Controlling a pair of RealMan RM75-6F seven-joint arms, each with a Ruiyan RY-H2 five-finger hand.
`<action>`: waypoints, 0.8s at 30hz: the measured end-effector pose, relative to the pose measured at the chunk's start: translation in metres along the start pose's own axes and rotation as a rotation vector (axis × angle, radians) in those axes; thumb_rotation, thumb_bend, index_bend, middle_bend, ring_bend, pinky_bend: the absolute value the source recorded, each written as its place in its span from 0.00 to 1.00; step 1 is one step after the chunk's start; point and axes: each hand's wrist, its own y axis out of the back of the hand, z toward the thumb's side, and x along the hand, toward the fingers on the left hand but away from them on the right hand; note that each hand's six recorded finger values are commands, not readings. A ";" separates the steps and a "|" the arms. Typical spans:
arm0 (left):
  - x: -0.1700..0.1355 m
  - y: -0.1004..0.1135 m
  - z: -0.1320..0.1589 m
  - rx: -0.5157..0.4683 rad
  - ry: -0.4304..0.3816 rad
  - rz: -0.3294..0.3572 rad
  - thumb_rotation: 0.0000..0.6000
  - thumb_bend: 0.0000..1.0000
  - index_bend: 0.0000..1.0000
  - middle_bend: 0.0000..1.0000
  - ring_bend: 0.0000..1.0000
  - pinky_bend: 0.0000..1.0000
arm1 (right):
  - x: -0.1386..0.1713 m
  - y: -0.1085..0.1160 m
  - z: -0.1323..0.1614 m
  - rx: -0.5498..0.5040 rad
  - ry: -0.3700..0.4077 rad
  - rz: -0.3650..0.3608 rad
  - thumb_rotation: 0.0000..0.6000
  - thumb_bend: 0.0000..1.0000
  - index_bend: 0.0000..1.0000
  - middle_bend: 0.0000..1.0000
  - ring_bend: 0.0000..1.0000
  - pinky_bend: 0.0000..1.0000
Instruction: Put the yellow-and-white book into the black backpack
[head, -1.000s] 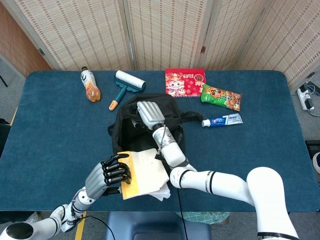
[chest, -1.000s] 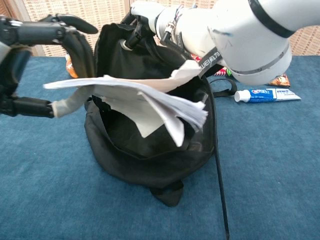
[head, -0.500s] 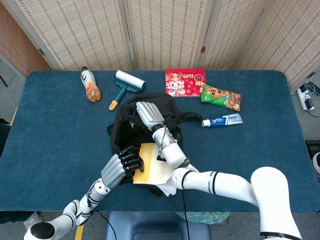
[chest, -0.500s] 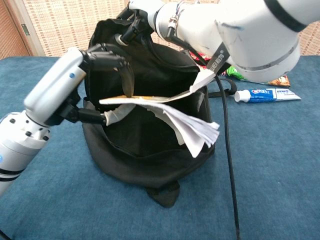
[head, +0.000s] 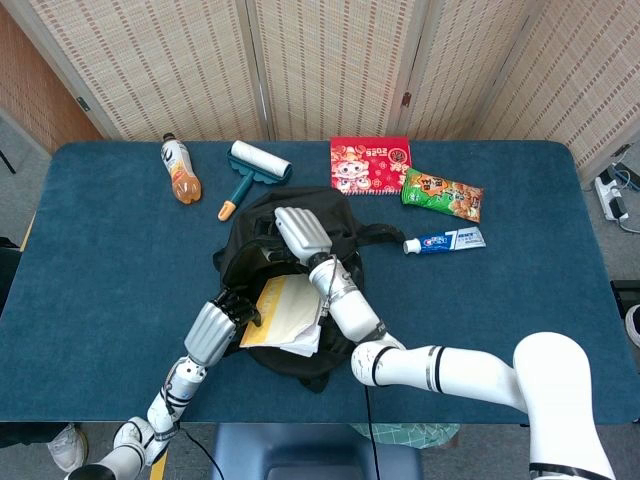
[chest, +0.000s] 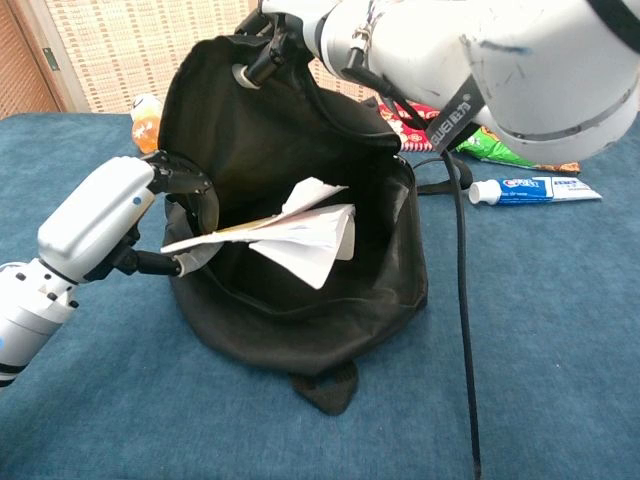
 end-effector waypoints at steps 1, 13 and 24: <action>-0.001 -0.001 0.000 0.008 -0.002 -0.008 1.00 0.52 0.68 0.65 0.52 0.30 | 0.000 0.000 0.001 0.001 0.001 -0.001 1.00 0.63 0.71 0.53 0.47 0.46; 0.002 -0.012 0.015 0.086 -0.004 -0.040 1.00 0.54 0.68 0.69 0.54 0.29 | 0.005 -0.001 0.005 0.006 -0.001 -0.012 1.00 0.63 0.70 0.53 0.47 0.46; 0.005 -0.016 0.039 0.123 0.046 -0.125 1.00 0.54 0.68 0.69 0.54 0.28 | 0.008 -0.003 0.008 -0.010 0.012 -0.006 1.00 0.63 0.70 0.53 0.47 0.46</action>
